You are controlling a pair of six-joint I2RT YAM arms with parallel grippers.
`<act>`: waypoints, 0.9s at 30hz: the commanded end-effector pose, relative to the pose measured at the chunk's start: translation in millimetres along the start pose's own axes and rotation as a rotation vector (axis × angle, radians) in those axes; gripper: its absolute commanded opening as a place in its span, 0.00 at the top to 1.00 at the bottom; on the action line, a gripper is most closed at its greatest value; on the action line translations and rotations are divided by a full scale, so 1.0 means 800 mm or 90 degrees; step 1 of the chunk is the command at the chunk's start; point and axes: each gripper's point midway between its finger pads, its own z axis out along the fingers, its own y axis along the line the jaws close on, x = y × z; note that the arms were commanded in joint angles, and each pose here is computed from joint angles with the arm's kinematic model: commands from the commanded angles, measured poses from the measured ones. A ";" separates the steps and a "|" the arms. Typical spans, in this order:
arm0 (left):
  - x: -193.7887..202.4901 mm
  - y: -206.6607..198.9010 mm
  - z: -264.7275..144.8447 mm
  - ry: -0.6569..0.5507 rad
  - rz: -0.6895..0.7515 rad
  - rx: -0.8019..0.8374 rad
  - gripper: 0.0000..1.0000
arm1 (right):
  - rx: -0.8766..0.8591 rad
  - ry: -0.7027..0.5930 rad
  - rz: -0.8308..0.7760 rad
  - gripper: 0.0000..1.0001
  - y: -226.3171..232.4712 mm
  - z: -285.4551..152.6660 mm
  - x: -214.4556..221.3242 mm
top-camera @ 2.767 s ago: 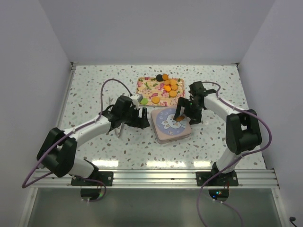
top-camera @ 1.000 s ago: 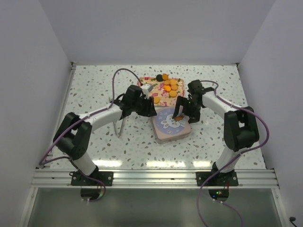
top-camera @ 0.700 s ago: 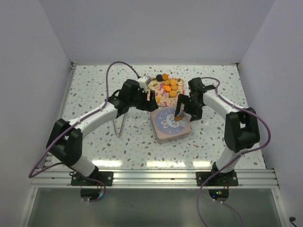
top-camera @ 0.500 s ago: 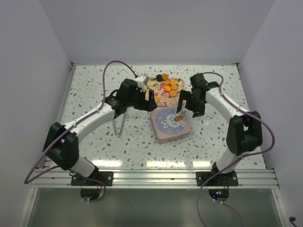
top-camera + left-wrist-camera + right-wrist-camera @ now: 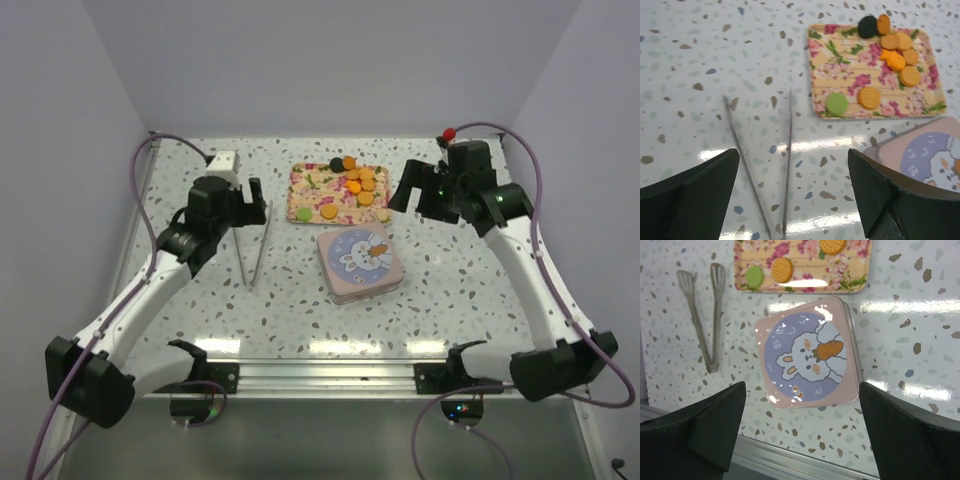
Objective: Pack the cookies
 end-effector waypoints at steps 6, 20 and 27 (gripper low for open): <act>0.050 0.125 -0.046 -0.174 0.001 -0.258 0.00 | -0.139 -0.208 -0.038 0.01 0.026 -0.121 -0.002; 0.168 0.184 -0.025 -0.193 0.034 -0.335 0.00 | -0.104 -0.241 -0.010 0.01 -0.006 -0.142 0.032; 0.115 0.183 0.019 -0.236 0.069 -0.298 0.00 | -0.133 -0.233 -0.020 0.01 0.003 -0.142 0.036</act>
